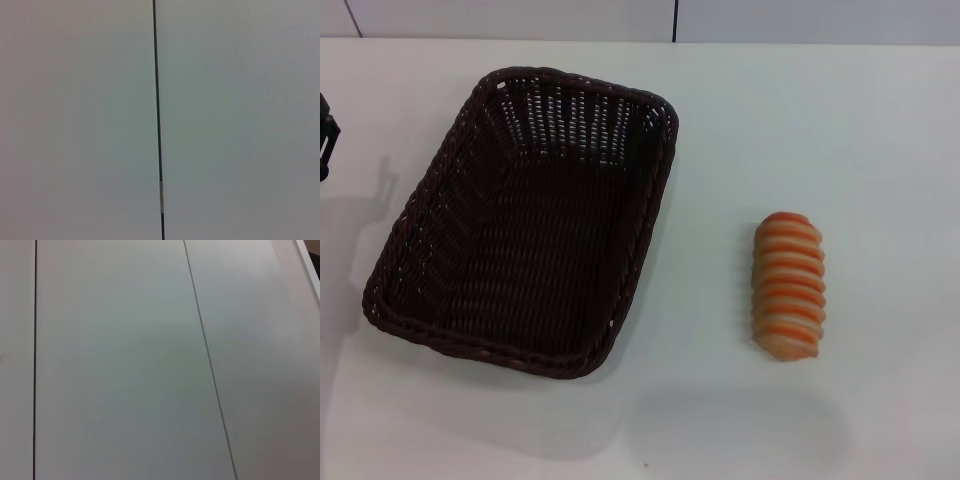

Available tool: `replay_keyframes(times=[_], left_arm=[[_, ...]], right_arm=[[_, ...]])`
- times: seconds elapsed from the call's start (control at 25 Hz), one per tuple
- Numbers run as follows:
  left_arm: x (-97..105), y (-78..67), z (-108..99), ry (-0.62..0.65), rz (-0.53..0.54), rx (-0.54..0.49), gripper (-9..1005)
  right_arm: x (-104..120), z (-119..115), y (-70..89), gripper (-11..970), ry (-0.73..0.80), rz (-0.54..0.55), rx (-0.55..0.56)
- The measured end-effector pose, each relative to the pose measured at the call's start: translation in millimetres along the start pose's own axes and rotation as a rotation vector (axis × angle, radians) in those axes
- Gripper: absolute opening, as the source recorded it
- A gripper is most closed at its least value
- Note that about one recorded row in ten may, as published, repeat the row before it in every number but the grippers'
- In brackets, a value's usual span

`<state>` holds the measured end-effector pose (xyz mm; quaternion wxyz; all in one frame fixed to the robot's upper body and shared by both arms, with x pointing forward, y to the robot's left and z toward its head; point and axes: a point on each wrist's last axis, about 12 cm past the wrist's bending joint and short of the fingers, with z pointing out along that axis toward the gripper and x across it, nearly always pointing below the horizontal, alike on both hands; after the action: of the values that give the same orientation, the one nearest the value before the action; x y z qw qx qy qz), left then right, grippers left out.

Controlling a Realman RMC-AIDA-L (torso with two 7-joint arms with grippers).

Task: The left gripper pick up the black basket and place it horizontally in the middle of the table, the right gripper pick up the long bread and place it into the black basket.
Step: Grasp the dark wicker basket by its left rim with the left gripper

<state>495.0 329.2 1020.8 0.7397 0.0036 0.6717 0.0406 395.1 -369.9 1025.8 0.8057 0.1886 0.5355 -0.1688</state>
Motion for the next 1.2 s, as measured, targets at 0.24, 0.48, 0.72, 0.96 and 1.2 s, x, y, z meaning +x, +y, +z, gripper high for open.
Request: replay_keyframes(times=[0.24,0.48,0.72,0.96,1.2], left_arm=[[-0.6,-1.0,2.2,-0.001,0.0,0.005,787],[-3.0,-7.5,5.3,-0.01,0.012,0.054,788],[-17.0,-15.0,21.6,-0.026,-0.021,0.109,788],[-80.0,-32.9,67.2,0.15,0.059,0.245,789],[-143.0,-61.5,76.6,0.405,0.142,0.31,790]], right_arm=[[0.1,0.4,0.2,843,0.001,0.0,-0.001],[0.5,1.3,0.4,838,0.002,0.001,-0.002],[0.8,3.3,2.5,834,0.001,0.004,-0.01],[0.5,3.0,0.9,830,0.0,0.0,-0.006],[0.7,2.5,0.1,825,0.003,-0.002,-0.002]])
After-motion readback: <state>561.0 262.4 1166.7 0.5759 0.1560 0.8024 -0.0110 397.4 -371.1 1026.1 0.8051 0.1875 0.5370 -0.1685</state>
